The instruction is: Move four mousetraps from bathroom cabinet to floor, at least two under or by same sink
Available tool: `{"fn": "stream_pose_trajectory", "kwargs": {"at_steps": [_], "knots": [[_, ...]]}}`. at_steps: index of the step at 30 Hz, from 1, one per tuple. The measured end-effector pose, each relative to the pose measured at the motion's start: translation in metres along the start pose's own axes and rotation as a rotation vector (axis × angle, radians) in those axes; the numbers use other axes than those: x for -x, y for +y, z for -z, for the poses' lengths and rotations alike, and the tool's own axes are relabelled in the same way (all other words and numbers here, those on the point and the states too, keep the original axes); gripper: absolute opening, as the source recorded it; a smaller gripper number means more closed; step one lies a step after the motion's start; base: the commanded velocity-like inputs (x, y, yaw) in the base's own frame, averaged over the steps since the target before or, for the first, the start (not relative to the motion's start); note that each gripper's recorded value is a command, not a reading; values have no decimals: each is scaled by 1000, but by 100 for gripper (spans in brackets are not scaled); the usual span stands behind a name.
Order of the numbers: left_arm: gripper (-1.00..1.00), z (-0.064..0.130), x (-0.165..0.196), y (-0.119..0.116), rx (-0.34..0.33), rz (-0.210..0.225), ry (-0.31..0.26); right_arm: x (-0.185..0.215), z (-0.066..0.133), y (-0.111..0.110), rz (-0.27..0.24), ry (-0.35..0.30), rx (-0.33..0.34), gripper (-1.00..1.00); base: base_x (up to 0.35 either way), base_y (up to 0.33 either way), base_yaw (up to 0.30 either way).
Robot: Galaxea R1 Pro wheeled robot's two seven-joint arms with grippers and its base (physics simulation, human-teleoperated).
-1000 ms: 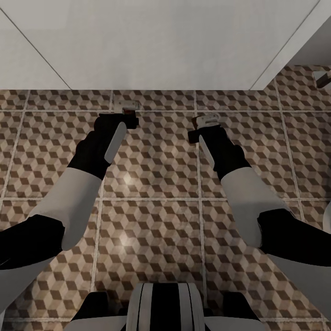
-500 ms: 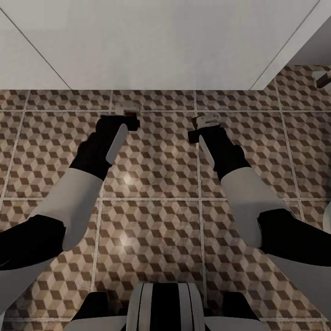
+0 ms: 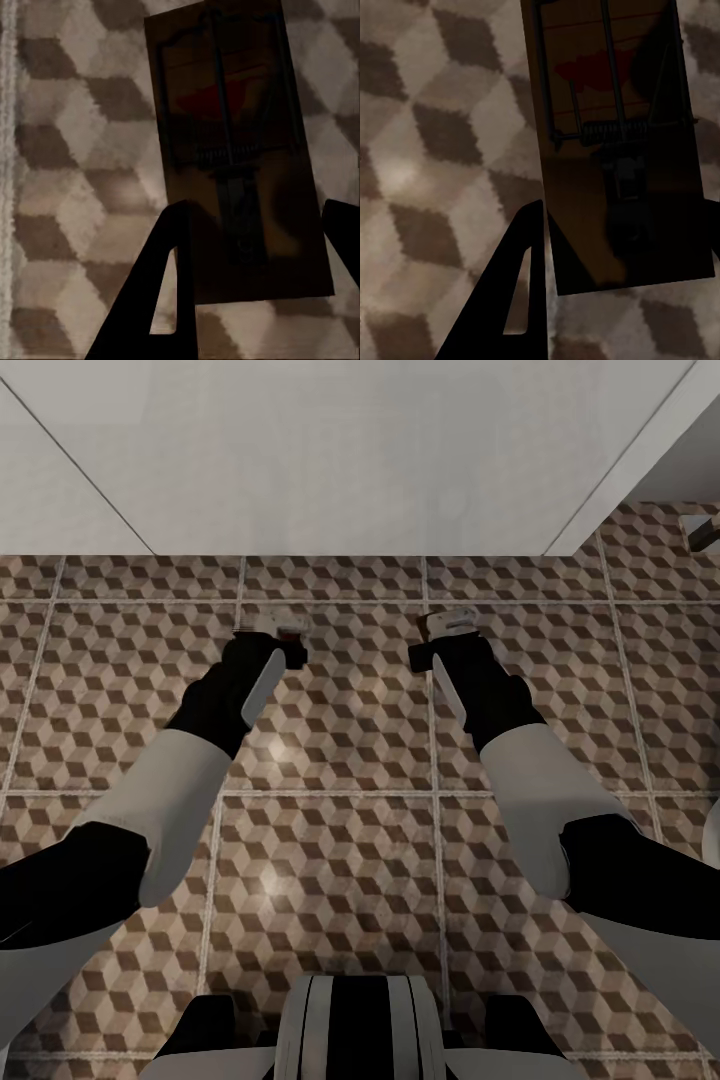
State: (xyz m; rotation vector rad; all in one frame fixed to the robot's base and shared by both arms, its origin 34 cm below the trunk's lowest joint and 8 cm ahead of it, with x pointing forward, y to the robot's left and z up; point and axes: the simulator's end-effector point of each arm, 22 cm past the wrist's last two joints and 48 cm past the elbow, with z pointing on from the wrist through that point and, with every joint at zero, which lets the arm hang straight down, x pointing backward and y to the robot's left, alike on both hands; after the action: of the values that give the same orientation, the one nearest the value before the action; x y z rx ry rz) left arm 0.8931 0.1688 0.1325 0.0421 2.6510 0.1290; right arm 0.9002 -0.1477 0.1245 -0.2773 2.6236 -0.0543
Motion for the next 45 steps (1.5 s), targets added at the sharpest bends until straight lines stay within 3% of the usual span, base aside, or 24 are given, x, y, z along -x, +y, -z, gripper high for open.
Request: {"fn": "stream_pose_trajectory", "kwargs": {"at_steps": [6,11,18,25,45], "knots": [[-100,-11,-30,-3,5,-13,71,0,0,0,0,0,0,-100,0,0,0],[-100,-13,-37,-3,7,-15,86,0,0,0,0,0,0,-100,0,0,0],[-100,-11,-30,-3,3,-11,69,0,0,0,0,0,0,-100,0,0,0],[-100,-1,-4,-5,-7,-1,9,0,0,0,0,-1,0,-100,37,0,0],[-100,0,-2,-5,-7,-1,3,1,0,0,1,-2,0,-100,34,0,0]]}}
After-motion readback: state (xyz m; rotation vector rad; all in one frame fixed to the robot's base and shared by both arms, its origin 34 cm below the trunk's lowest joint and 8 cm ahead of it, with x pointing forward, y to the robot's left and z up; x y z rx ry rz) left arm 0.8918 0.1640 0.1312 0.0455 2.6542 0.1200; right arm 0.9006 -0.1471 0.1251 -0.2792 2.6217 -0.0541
